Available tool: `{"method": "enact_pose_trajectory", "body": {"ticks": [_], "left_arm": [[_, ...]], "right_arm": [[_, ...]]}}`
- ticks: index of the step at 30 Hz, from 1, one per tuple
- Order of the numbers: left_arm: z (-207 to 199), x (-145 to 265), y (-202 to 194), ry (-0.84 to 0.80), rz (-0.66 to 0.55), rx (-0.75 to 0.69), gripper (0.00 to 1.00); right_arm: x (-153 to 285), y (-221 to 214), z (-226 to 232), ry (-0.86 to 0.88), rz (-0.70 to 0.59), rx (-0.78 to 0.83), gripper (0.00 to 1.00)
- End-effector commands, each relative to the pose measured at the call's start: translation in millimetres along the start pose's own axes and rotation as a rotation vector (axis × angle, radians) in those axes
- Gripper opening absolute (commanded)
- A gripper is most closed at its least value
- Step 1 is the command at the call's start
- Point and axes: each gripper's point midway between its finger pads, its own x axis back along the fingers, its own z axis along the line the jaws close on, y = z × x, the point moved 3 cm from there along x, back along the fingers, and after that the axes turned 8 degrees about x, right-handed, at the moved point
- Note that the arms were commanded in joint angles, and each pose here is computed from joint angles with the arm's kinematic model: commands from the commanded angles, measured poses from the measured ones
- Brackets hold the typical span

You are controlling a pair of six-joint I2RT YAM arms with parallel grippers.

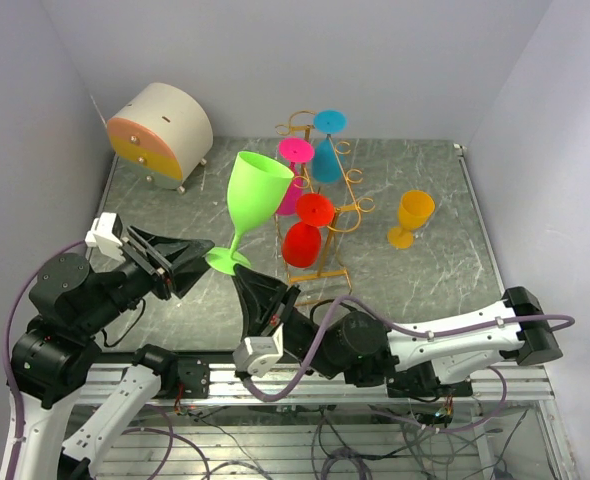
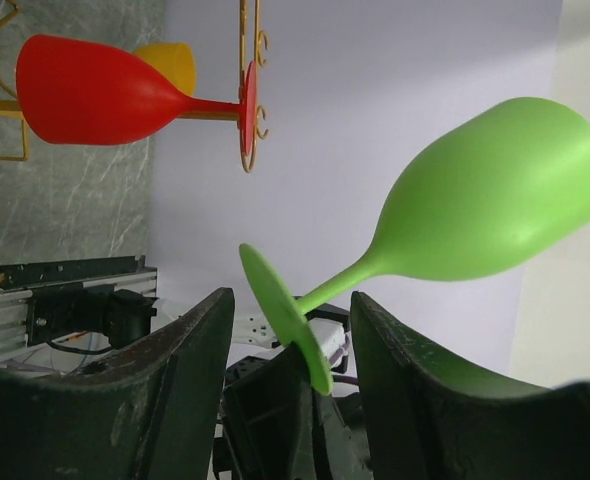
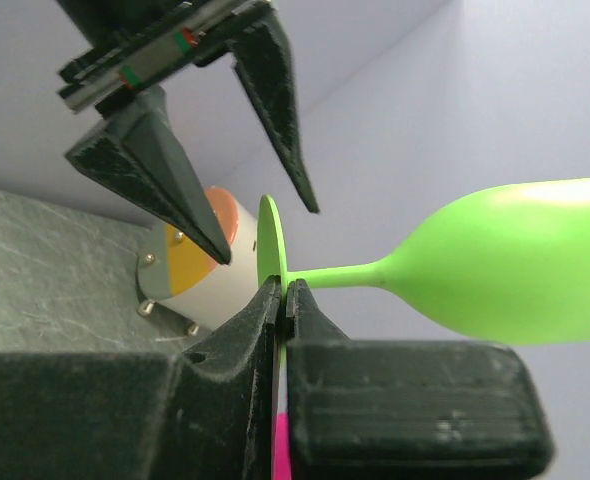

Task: Take the wine glass off the wine glass rack

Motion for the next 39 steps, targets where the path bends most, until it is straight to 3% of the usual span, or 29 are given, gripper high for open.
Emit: {"method": "enact_pose_trajectory", "body": {"ticks": [1, 7, 9, 11, 14, 16, 17, 21, 23, 30, 39], "left_arm": [[0.1, -2.6, -7.7, 0.002, 0.066, 0.006, 0.60], [-1.9, -1.0, -8.9, -0.015, 0.071, 0.011, 0.55], [-2.9, -0.4, -9.7, -0.025, 0.076, 0.012, 0.42], [-5.9, 0.3, -11.0, -0.047, 0.085, 0.006, 0.19], [-8.4, 0.6, -13.0, -0.069, 0.101, -0.006, 0.08], [-8.1, 0.6, -12.9, -0.075, 0.101, -0.013, 0.07], [-7.6, 1.1, -12.4, -0.075, 0.095, -0.018, 0.07], [-5.1, 0.8, -9.3, -0.099, 0.075, -0.039, 0.07], [-5.0, -0.8, -7.7, -0.123, 0.068, -0.040, 0.07], [2.4, -7.5, 0.7, -0.196, 0.029, -0.100, 0.07], [13.7, -18.6, 11.2, -0.238, -0.021, -0.228, 0.07]], "right_arm": [[-1.5, 16.1, 8.1, 0.006, -0.073, 0.058, 0.00], [-0.2, 20.5, 22.1, 0.036, -0.098, 0.095, 0.00], [-0.5, 21.2, 25.1, 0.045, -0.102, 0.100, 0.00], [-0.3, 21.3, 25.9, 0.044, -0.100, 0.106, 0.00], [0.9, 21.2, 25.6, 0.042, -0.097, 0.102, 0.00], [2.4, 20.8, 24.5, 0.036, -0.090, 0.094, 0.00], [3.6, 20.3, 22.7, 0.030, -0.082, 0.087, 0.05], [20.7, 10.8, 23.8, 0.017, -0.018, 0.064, 0.42], [33.7, 6.8, 19.0, 0.004, 0.024, 0.033, 0.51], [75.9, -14.6, -12.7, 0.015, 0.229, -0.149, 0.52], [71.5, -14.9, -91.2, -0.083, 0.372, -0.315, 0.47]]}}
